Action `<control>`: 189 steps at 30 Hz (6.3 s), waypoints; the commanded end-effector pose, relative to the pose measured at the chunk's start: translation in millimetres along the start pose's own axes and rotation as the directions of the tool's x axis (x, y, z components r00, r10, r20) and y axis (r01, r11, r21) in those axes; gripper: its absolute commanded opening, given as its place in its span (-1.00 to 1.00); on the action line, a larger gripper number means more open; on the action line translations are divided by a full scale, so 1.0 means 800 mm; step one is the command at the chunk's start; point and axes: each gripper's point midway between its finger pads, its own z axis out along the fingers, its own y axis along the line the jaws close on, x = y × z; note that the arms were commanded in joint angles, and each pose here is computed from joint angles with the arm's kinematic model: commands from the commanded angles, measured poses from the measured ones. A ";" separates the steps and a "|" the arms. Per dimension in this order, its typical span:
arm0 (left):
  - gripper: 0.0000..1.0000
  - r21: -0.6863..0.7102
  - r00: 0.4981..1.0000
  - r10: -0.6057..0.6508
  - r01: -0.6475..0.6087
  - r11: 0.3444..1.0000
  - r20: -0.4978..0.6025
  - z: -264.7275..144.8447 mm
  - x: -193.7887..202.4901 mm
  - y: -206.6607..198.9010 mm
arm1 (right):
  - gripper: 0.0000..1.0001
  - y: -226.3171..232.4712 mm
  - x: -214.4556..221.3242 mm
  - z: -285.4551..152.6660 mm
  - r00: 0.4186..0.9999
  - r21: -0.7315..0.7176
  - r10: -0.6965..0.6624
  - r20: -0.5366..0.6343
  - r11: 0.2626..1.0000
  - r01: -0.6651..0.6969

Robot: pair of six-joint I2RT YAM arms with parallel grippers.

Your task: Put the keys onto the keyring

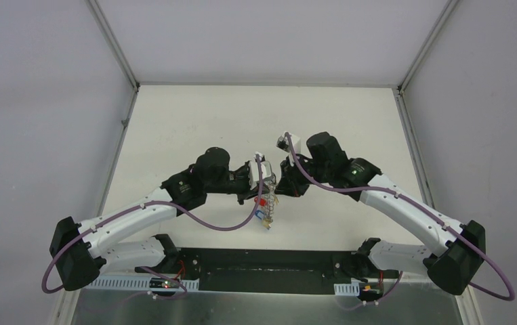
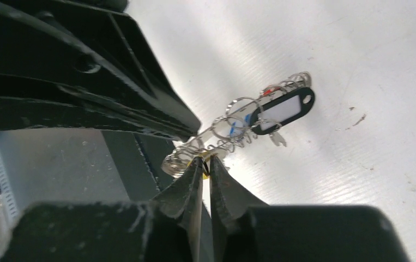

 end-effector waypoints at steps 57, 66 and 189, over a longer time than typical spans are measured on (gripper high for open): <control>-1.00 0.097 0.969 0.090 -0.115 0.989 0.232 -0.012 -0.054 -0.033 | -0.52 0.045 -0.011 -0.027 0.679 -0.025 -0.418 0.604 0.841 0.541; -1.00 0.099 0.969 0.087 -0.112 0.989 0.231 -0.011 -0.055 -0.034 | -0.58 0.049 -0.010 -0.023 0.676 -0.052 -0.424 0.603 0.825 0.563; -1.00 0.021 0.783 0.235 -0.302 0.953 0.575 -0.017 -0.084 -0.069 | -0.58 0.056 0.003 -0.049 0.774 -0.121 -0.423 0.471 0.838 0.531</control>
